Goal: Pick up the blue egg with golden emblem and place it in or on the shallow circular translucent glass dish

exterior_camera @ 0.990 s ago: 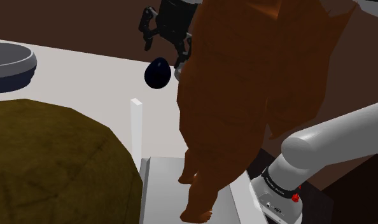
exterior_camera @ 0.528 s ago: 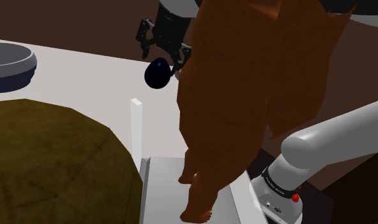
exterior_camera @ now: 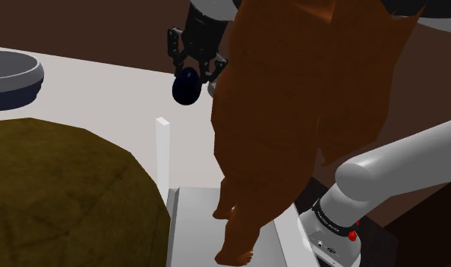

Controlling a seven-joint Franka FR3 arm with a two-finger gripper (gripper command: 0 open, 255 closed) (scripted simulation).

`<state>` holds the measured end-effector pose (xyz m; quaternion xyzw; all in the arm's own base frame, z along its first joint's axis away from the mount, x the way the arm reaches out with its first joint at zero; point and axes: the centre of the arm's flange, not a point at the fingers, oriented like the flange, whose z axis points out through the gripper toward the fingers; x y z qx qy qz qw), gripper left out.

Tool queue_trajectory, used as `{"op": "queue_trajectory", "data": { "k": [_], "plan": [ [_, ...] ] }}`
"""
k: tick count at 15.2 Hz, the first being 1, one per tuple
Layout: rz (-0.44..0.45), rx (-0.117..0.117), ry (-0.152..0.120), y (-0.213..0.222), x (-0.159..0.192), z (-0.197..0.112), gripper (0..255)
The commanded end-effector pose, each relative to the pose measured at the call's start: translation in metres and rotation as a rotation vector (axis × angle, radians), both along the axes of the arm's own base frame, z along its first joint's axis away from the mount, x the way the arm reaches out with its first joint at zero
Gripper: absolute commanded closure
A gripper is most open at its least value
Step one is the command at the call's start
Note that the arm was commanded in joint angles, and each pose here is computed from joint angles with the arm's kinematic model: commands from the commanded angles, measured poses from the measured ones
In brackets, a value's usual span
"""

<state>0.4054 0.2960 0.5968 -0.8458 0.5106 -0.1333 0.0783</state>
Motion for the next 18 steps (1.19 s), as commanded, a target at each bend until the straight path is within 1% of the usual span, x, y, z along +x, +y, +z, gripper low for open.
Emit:
{"op": "queue_trajectory", "data": {
  "k": [1, 8, 18],
  "plan": [
    [0.0, -0.001, 0.003, 0.0, 0.0, -0.001, 255],
    [0.0, -0.001, 0.003, 0.0, 0.0, -0.001, 255],
    [0.0, -0.001, 0.003, 0.0, 0.0, 0.052, 255]
  ]
}}
